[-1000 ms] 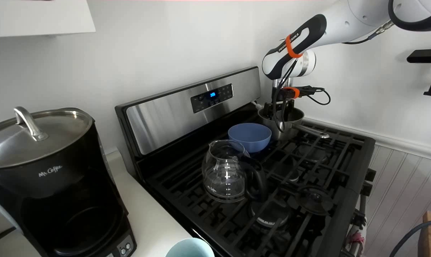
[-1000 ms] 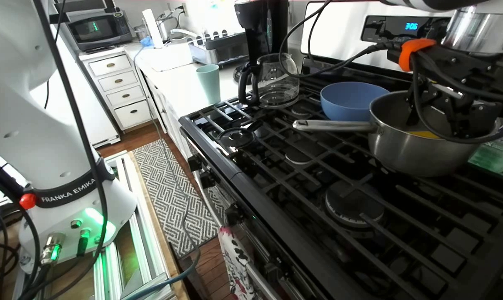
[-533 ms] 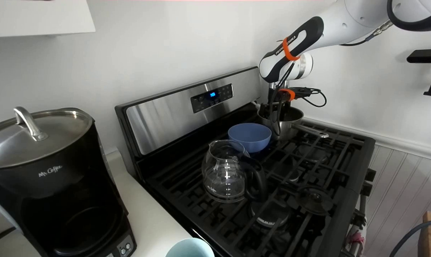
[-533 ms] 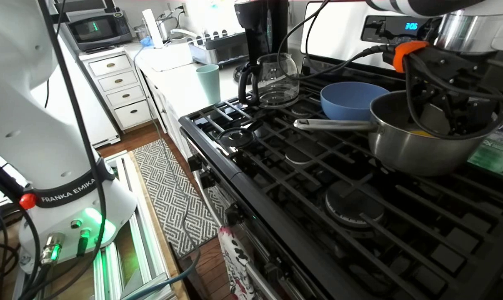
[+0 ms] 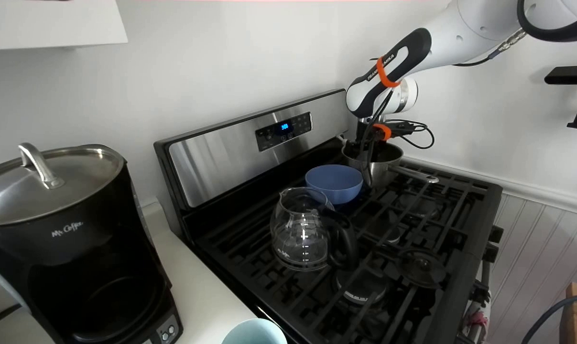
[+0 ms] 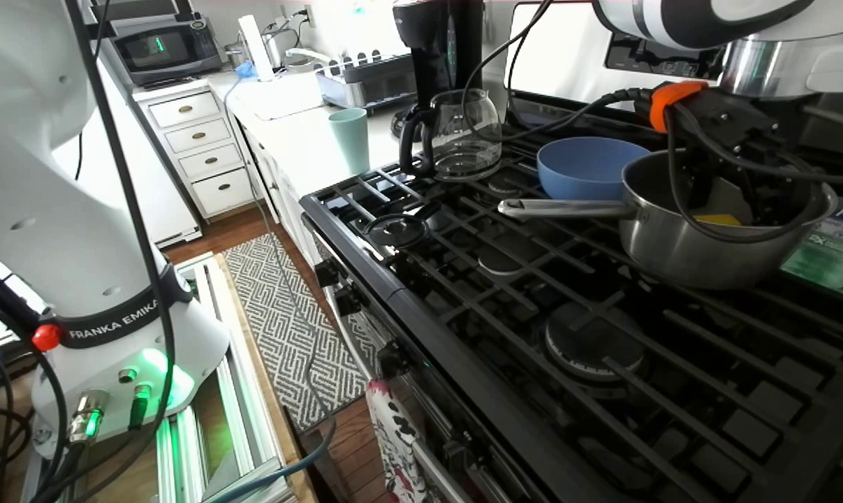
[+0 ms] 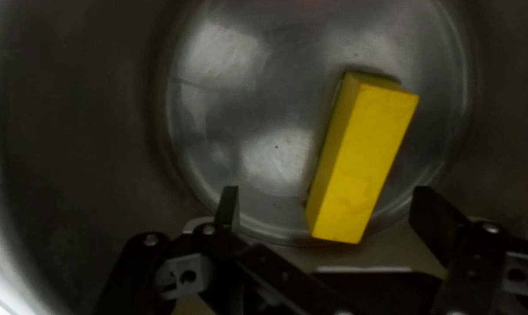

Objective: Pick up the yellow rectangular block from the silver pot and put it on the hob of the stove

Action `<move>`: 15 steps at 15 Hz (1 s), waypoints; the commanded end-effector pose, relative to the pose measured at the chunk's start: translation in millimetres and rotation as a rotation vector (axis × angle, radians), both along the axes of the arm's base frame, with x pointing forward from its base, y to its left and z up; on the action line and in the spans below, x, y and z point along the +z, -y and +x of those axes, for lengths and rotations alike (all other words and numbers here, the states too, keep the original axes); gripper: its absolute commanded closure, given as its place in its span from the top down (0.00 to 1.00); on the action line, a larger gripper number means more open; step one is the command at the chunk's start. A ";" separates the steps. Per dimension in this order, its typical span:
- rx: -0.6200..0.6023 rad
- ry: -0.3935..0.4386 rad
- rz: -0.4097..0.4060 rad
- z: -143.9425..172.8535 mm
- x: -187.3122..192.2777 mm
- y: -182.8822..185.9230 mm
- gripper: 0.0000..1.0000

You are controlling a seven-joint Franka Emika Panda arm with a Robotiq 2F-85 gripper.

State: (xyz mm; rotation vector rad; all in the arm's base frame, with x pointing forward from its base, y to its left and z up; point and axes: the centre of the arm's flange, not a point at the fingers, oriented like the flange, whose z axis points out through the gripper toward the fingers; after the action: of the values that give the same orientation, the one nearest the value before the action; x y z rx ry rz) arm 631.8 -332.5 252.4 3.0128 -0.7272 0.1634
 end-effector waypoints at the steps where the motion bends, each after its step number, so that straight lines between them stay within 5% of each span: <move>1: -0.009 0.006 -0.013 -9.5 4.3 -12.5 1.00; 6: 0.020 -0.029 -0.014 -12.8 2.9 -16.1 1.00; 11: 0.033 -0.033 -0.015 -12.3 1.3 -21.5 0.50; 15: 0.035 -0.030 -0.016 -11.4 2.9 -23.5 0.42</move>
State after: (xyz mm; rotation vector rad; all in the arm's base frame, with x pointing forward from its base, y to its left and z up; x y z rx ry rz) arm 631.1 -317.1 247.8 3.0157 -0.6797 0.1349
